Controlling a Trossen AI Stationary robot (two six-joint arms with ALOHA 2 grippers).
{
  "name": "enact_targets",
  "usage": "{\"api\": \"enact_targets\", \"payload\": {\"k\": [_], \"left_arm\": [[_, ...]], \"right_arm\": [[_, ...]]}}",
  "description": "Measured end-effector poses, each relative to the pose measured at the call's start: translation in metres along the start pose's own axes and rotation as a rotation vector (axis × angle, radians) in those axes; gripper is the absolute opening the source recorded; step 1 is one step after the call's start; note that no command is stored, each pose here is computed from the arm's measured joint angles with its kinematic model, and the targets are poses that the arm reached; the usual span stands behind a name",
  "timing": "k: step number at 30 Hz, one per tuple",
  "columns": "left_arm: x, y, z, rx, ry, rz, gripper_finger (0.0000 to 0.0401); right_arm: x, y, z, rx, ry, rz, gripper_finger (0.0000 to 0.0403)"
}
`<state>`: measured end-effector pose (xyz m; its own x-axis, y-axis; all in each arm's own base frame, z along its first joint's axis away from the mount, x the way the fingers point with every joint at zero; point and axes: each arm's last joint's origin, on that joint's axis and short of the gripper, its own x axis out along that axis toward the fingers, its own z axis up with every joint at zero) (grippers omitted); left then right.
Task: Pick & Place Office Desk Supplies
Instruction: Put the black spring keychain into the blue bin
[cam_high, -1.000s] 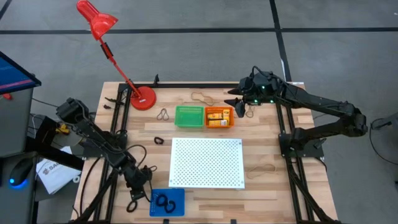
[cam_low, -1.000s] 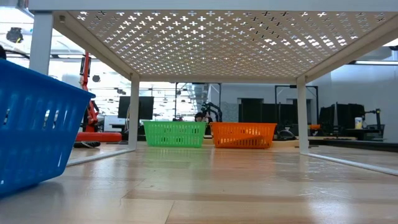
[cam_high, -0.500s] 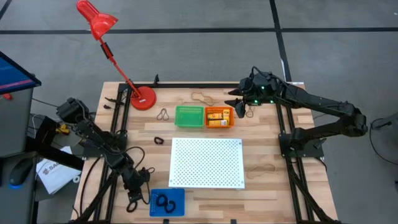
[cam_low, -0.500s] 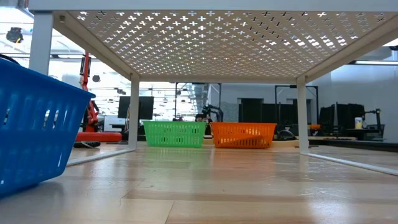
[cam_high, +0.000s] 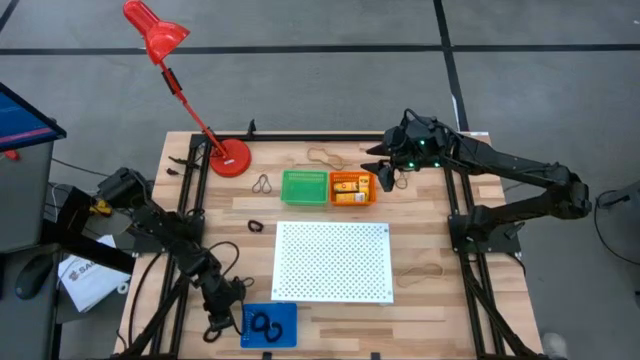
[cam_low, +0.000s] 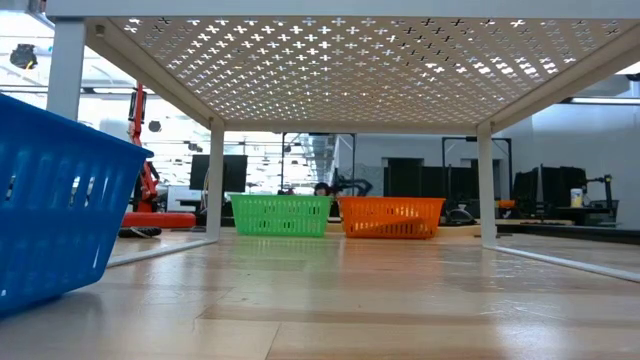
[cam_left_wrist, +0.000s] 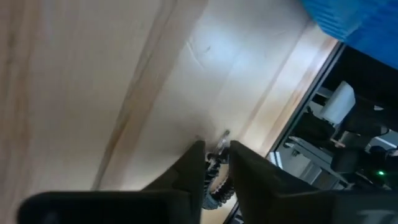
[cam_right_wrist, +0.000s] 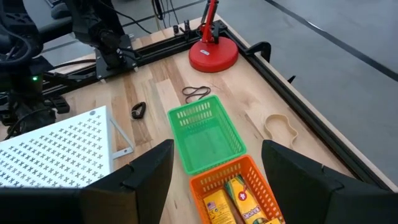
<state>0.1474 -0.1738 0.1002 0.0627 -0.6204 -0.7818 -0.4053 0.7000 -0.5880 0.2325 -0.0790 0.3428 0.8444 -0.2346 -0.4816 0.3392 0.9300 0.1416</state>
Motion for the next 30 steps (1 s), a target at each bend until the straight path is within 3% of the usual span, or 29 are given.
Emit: {"api": "enact_targets", "payload": {"k": [4, 15, 22, 30], "left_arm": [[0.000, 0.002, 0.000, -0.008, -0.007, 0.022, 0.0010], [-0.016, 0.005, -0.005, 0.015, -0.078, 0.075, 0.0001], [-0.060, 0.002, -0.015, 0.126, -0.333, 0.073, 0.0001], [-0.105, -0.025, -0.020, 0.433, -0.725, -0.165, 0.0000]], "right_arm": [[0.000, 0.000, 0.000, 0.000, 0.000, 0.000, 0.0240], [0.000, 0.000, 0.001, -0.001, -0.012, 0.002, 0.0240], [0.000, 0.000, 0.001, -0.001, -0.015, 0.002, 0.0240], [0.000, 0.000, 0.001, 0.003, -0.008, 0.001, 0.0240]]}}
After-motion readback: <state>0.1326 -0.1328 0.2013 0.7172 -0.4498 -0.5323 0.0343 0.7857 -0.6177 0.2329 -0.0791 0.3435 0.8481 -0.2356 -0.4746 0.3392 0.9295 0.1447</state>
